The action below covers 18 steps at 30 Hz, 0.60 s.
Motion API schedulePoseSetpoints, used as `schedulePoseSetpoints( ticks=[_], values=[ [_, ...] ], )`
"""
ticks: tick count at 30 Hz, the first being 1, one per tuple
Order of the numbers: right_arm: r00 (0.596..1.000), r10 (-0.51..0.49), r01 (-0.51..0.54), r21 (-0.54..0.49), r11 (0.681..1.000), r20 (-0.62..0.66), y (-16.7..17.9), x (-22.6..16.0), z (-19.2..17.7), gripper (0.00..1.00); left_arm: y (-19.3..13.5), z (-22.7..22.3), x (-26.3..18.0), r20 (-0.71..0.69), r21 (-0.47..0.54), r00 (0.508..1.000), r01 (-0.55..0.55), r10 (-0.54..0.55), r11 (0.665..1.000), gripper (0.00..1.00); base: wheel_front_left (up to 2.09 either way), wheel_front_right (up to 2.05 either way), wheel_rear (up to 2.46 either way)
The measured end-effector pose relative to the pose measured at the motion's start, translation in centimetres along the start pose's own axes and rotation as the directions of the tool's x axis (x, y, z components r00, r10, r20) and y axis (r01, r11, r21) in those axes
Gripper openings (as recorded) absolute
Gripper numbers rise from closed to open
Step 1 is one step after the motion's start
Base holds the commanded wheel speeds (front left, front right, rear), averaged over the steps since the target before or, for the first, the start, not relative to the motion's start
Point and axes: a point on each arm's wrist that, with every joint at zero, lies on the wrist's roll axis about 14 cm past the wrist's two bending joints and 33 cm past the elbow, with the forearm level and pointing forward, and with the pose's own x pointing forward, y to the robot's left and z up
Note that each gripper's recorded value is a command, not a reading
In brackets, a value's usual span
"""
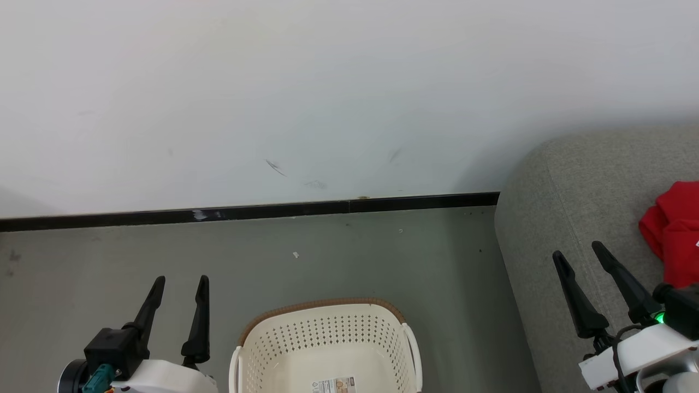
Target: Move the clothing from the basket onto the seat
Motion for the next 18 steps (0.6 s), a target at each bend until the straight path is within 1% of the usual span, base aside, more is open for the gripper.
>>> schedulePoseSetpoints(
  ticks=[3, 4, 10, 15, 18],
  values=[
    [1.0, -0.001, 0.001, 0.0, 1.0, 0.002, 0.0, 0.0, 0.0, 1.0, 0.1, -0.2, -0.1, -0.006, -0.001, 1.0, -0.003, 0.003, 1.0, 1.0, 0.0, 0.0, 0.0],
    [1.0, -0.002, 0.002, 0.004, 1.0, -0.005, 0.1, 0.0, -0.2, 0.0, 0.1, -0.4, -0.2, -0.013, -0.004, 1.0, -0.004, 0.004, 1.0, 0.0, 0.0, 0.0, 0.0],
    [0.995, -0.013, 0.019, 0.069, 0.997, -0.095, 1.3, -1.5, -3.4, 0.0, -0.2, -3.6, -1.7, -0.107, -0.033, 0.994, -0.027, 0.023, 0.999, 0.0, 0.0, 0.0, 0.0],
    [0.995, -0.022, 0.033, 0.115, 0.993, -0.093, 1.4, -1.6, -3.4, 0.0, 0.1, -3.9, -1.7, -0.124, -0.075, 0.992, -0.044, 0.035, 0.996, 0.0, 0.0, 0.0, 0.0],
    [0.995, -0.033, 0.048, 0.156, 0.987, -0.091, 1.3, -1.6, -3.4, 0.0, 0.2, -4.0, -1.7, -0.134, -0.118, 0.99, -0.058, 0.042, 0.991, 0.0, 0.0, 0.0, 0.0]
  ],
)
